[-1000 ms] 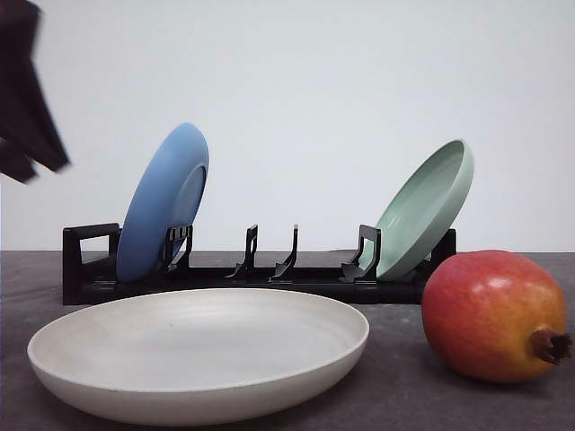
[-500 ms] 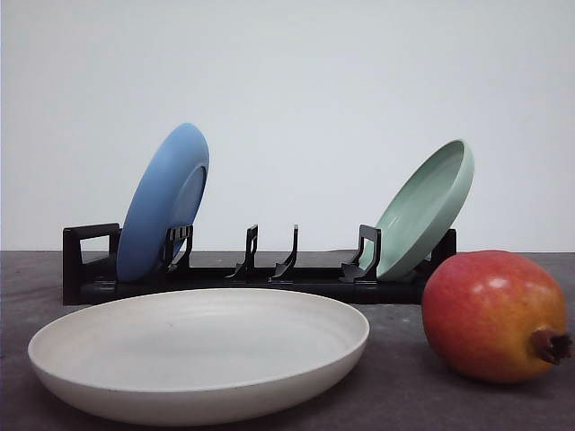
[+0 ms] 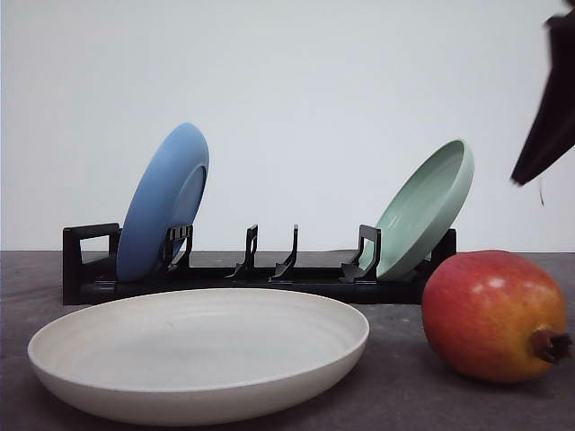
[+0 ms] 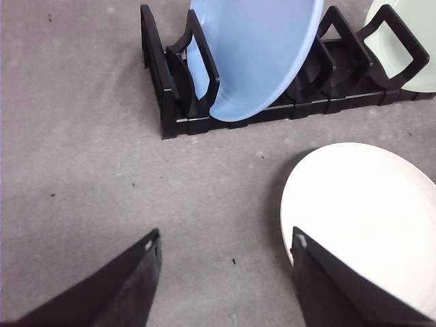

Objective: Place pomegranate in white plate

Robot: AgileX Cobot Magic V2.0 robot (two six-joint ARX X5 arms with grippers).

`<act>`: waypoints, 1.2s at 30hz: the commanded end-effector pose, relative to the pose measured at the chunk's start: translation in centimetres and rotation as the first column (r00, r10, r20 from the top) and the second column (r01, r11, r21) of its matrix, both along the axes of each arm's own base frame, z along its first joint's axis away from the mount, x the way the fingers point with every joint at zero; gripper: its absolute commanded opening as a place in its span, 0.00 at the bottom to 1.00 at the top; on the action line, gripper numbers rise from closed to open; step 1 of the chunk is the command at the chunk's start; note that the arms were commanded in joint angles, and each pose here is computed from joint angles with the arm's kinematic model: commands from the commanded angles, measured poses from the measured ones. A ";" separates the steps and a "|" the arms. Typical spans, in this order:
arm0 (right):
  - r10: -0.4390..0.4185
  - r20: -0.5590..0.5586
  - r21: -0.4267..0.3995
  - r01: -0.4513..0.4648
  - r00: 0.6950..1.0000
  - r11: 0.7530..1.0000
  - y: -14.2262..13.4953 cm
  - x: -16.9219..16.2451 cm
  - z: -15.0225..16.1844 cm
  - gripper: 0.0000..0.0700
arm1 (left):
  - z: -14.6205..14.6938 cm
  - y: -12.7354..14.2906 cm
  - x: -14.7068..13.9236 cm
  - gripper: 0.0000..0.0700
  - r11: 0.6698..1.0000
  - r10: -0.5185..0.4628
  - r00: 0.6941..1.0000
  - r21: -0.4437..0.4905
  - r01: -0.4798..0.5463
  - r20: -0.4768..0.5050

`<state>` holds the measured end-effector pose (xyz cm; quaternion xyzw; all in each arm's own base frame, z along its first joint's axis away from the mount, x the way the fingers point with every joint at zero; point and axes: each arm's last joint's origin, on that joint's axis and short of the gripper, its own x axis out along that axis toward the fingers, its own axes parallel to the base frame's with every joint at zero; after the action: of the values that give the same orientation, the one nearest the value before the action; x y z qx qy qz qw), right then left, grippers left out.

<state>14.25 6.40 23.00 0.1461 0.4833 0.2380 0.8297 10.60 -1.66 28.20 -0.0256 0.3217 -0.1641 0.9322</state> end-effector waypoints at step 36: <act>0.090 -0.132 -0.295 -0.126 0.987 0.947 6.6 3.9 -4.3 0.88 | 0.4 0.0 0.2 0.51 1.000 -0.005 1.000 0.008 0.005 0.028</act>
<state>18.05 12.75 18.84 0.0069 0.5647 0.1990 0.8009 10.64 -1.66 28.26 -0.0243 0.3180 -0.1643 0.9334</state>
